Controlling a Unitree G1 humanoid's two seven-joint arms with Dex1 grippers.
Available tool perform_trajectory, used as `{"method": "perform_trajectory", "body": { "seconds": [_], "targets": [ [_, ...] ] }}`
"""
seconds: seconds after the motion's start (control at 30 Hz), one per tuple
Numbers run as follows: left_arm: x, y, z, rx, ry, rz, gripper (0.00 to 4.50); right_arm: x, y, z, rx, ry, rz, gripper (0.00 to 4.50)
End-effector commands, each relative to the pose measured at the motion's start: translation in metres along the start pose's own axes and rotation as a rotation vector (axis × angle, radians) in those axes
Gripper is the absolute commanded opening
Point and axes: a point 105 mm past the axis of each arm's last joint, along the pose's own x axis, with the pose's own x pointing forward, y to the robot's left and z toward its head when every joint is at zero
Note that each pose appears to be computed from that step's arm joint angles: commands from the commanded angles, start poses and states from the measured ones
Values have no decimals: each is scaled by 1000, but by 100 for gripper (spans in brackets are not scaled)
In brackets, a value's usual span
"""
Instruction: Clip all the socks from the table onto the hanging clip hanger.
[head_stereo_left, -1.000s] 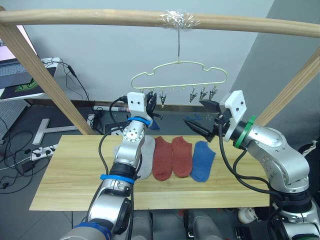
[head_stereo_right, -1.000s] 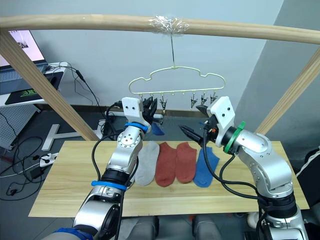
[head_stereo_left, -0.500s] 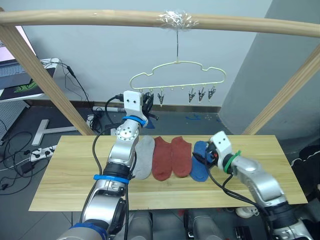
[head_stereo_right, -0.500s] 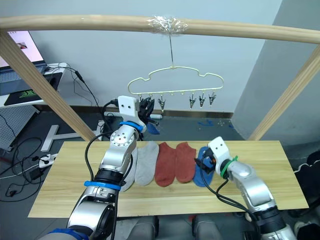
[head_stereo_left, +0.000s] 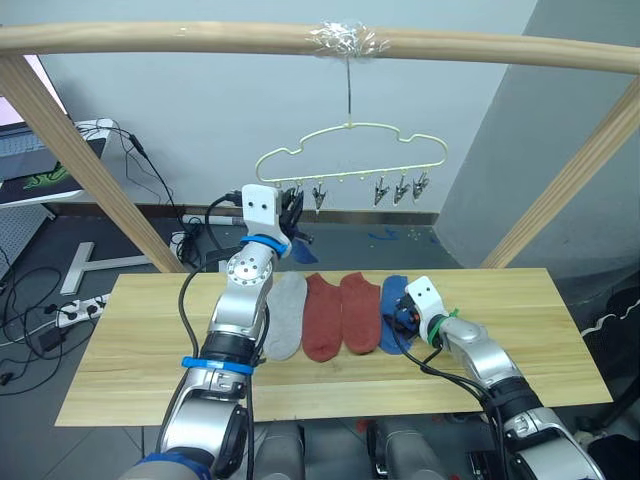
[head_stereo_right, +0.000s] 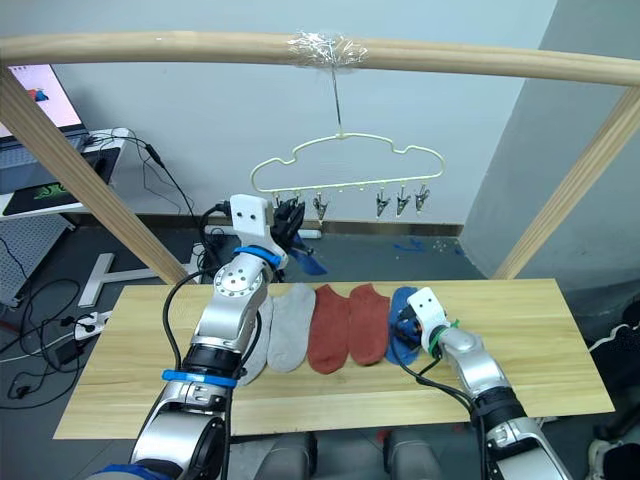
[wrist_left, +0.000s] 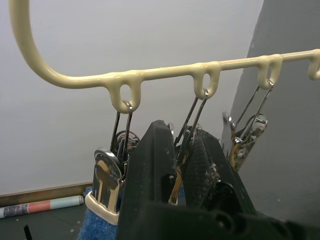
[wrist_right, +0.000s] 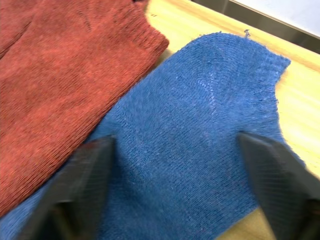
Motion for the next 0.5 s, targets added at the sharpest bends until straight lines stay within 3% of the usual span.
{"method": "perform_trajectory", "body": {
  "seconds": [0.03, 0.2, 0.27, 0.5],
  "targets": [
    [-2, 4, 10, 16, -32, 4, 28, -12, 1, -46, -3, 136, 2, 246],
    [-3, 4, 9, -11, -26, -13, 28, -33, -2, -62, -10, 150, -1, 68],
    [-2, 3, 8, -84, -8, -40, 28, -43, -4, -55, -41, 108, -5, 3],
    [0, 5, 8, -417, 104, -125, 28, -73, 5, 18, -425, -121, -66, 1]
  ]
}}
